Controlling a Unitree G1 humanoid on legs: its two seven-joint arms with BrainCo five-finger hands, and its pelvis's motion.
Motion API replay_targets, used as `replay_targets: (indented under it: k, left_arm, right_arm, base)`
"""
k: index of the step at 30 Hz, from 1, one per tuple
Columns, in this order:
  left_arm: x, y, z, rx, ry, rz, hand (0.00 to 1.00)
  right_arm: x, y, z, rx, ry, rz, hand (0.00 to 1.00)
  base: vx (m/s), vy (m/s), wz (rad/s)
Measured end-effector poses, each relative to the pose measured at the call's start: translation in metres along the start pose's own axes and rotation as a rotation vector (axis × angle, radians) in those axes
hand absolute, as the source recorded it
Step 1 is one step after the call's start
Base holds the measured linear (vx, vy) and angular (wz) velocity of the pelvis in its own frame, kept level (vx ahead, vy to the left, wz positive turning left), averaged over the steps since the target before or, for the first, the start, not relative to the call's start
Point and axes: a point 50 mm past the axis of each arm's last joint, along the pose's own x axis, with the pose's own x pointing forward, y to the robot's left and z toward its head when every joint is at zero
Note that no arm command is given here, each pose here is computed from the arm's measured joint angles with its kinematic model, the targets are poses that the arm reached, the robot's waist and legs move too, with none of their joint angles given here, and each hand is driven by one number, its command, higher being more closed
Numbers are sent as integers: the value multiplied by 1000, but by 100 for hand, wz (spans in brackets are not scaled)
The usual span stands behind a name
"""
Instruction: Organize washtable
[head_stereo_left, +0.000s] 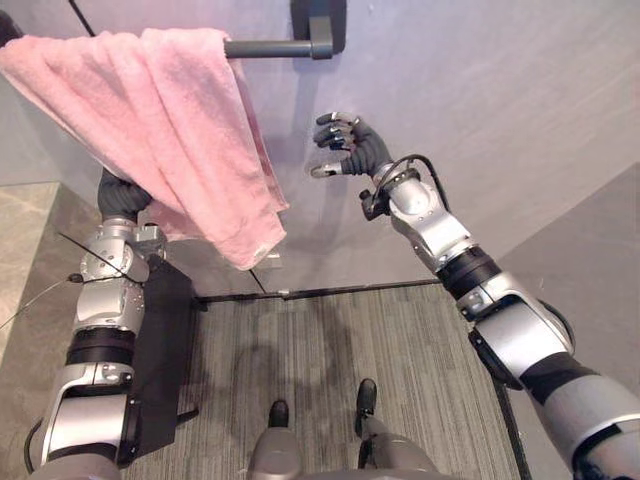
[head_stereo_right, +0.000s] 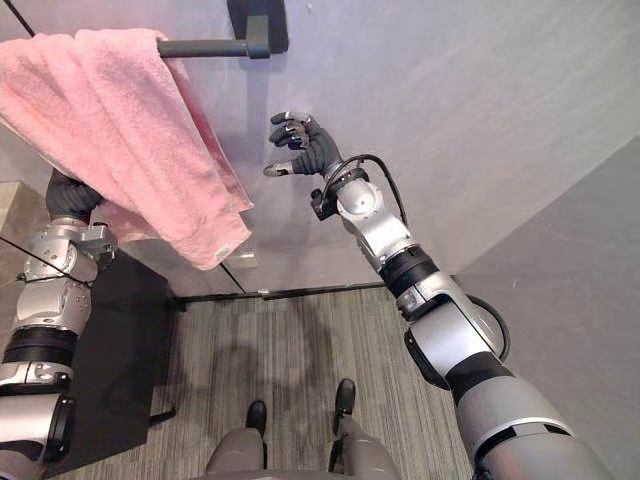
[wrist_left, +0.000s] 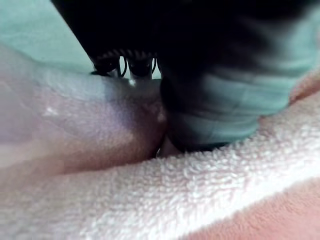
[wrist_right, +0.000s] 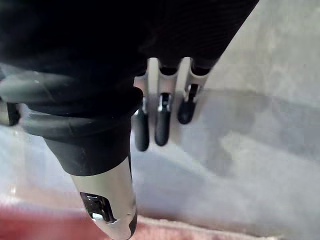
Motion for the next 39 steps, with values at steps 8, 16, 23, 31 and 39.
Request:
replay_targets:
  k: [8, 16, 23, 31, 39]
  left_arm:
    - [-2, 3, -5, -8, 17, 21, 100]
    - [-2, 5, -8, -8, 29, 36, 100]
    - [6, 4, -5, -17, 31, 55, 100]
    - [20, -3, 8, -18, 5, 45, 100]
    - [25, -8, 15, -26, -17, 36, 100]
  right_arm:
    - [0, -2, -2, 1, 15, -6, 0]
    - [1, -7, -10, 20, 56, -58, 0]
    - [16, 9, 10, 31, 24, -34, 0]
    - [32, 33, 38, 11, -26, 28, 0]
    - [39, 35, 53, 22, -49, 15, 100]
  base:
    - [-35, 47, 0]
    - [-24, 48, 6]
    - [14, 66, 8]
    - [11, 73, 17]
    - [-7, 70, 16]
